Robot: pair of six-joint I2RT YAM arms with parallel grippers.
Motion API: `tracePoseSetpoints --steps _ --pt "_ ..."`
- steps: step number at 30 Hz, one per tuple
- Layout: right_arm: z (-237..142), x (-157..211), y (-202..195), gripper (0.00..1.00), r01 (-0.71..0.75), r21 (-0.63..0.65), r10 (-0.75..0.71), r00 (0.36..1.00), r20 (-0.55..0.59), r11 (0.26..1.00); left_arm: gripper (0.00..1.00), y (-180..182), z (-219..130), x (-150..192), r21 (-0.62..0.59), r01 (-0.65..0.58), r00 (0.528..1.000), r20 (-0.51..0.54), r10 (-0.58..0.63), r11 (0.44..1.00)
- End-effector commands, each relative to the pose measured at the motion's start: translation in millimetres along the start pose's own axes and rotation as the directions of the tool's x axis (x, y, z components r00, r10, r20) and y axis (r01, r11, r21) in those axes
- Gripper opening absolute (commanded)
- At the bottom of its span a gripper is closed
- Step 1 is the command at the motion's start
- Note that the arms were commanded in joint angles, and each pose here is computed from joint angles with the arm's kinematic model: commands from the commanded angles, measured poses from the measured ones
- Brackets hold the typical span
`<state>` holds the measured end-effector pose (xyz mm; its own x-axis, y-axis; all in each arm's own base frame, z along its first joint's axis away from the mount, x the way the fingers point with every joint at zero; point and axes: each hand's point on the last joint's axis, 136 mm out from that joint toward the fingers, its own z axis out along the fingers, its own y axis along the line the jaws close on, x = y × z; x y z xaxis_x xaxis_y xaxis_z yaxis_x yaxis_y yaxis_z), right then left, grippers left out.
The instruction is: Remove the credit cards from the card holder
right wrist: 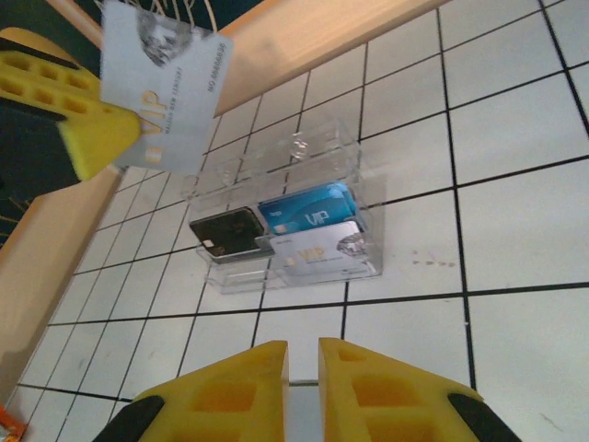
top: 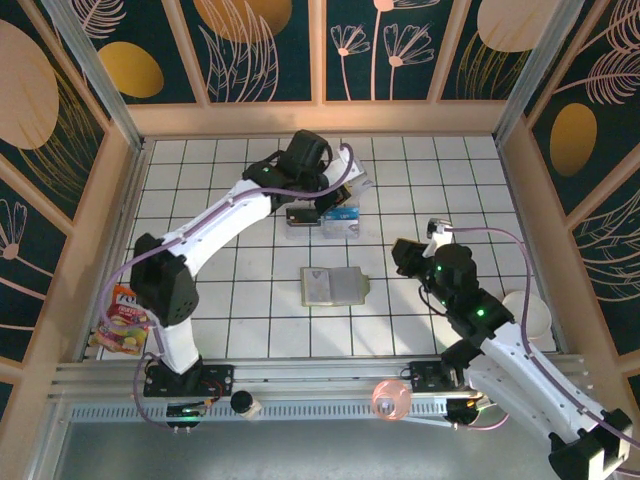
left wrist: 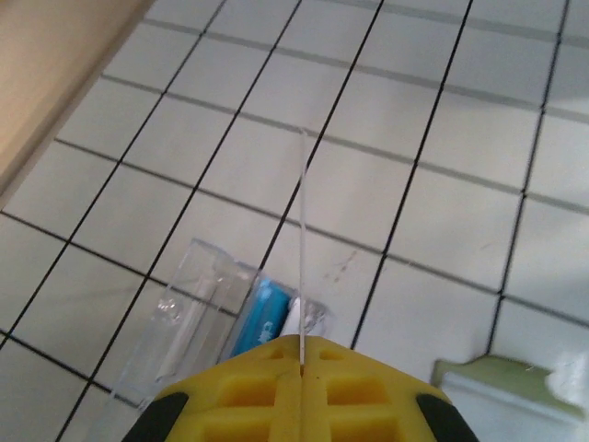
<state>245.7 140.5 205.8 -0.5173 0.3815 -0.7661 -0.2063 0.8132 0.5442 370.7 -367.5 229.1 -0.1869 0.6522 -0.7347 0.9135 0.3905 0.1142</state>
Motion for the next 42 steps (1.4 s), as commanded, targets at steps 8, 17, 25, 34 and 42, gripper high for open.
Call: tracePoseSetpoints --steps 8,17,25,34,42 --pt "3 -2 -26 0.16 -0.018 0.077 0.019 1.000 -0.013 0.997 0.00 17 50 74 0.013 -0.101 0.927 -0.361 0.099 0.995" --pt "6 -4 -41 0.16 -0.039 0.123 0.044 0.998 -0.034 0.992 0.00 4 42 60 0.084 -0.230 0.911 -0.332 0.245 0.969" --pt "11 -7 -48 0.16 -0.061 0.144 0.067 0.997 -0.037 0.988 0.00 -12 40 87 0.106 -0.294 0.897 -0.312 0.312 0.950" --pt "20 -5 -48 0.16 -0.086 0.144 0.096 0.993 -0.062 0.986 0.00 -3 58 96 0.101 -0.307 0.879 -0.351 0.322 0.947" --pt "22 -4 -49 0.16 -0.091 0.148 0.103 0.992 -0.071 0.985 0.00 -1 69 89 0.093 -0.312 0.891 -0.318 0.325 0.945"
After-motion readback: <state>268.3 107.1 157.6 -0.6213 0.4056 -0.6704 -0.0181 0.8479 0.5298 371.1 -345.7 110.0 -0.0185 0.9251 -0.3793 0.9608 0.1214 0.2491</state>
